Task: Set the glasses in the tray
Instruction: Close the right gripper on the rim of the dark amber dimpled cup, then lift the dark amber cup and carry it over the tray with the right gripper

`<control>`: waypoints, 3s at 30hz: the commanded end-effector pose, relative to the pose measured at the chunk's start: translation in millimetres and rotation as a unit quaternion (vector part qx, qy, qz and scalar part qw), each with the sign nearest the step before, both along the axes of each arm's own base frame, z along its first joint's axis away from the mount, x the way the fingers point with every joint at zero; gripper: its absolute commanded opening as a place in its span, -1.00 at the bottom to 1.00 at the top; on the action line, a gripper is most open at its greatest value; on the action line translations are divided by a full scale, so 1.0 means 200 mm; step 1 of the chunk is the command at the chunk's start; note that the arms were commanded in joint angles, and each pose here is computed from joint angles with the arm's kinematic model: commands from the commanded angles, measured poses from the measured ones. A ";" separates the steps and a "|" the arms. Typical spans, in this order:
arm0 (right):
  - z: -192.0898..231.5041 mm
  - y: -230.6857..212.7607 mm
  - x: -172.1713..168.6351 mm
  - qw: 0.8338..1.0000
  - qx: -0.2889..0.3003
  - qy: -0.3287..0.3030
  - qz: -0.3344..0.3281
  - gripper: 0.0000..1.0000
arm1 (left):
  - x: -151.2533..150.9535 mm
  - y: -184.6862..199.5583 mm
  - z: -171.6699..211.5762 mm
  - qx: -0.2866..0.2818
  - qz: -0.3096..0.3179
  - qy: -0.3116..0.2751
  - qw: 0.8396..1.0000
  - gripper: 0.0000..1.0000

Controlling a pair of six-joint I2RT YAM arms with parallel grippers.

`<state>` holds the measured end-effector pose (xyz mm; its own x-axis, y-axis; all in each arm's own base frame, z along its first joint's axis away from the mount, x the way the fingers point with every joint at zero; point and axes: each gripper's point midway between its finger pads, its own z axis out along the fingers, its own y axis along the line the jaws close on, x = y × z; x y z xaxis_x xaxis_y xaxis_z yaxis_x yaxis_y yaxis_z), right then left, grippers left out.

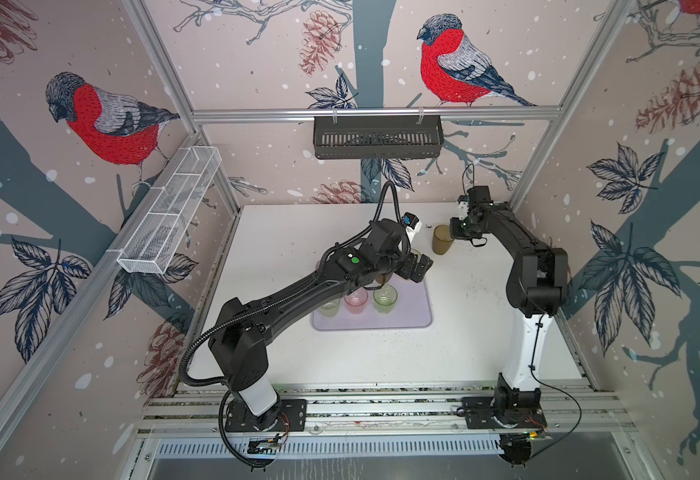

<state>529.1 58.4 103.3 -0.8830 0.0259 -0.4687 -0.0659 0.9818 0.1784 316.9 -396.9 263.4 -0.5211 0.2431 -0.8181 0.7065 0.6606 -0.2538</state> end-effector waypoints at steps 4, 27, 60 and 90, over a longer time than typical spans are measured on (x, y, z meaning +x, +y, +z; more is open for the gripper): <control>0.04 -0.01 -0.01 1.000 -0.008 -0.006 -0.001 -0.71 | 0.01 0.01 0.06 -0.017 0.009 -0.016 1.000 0.96; 0.12 -0.03 -0.06 1.000 -0.015 -0.023 -0.007 -0.84 | -0.04 0.11 0.09 -0.023 0.030 -0.015 0.999 0.96; 0.39 0.01 -0.53 0.998 -0.050 -0.021 0.010 -0.84 | -0.19 0.33 -0.01 -0.027 0.061 0.006 0.998 0.95; 0.33 0.35 -0.87 0.997 -0.046 0.009 0.064 -0.84 | -0.24 0.41 -0.07 -0.029 0.077 0.020 0.996 0.95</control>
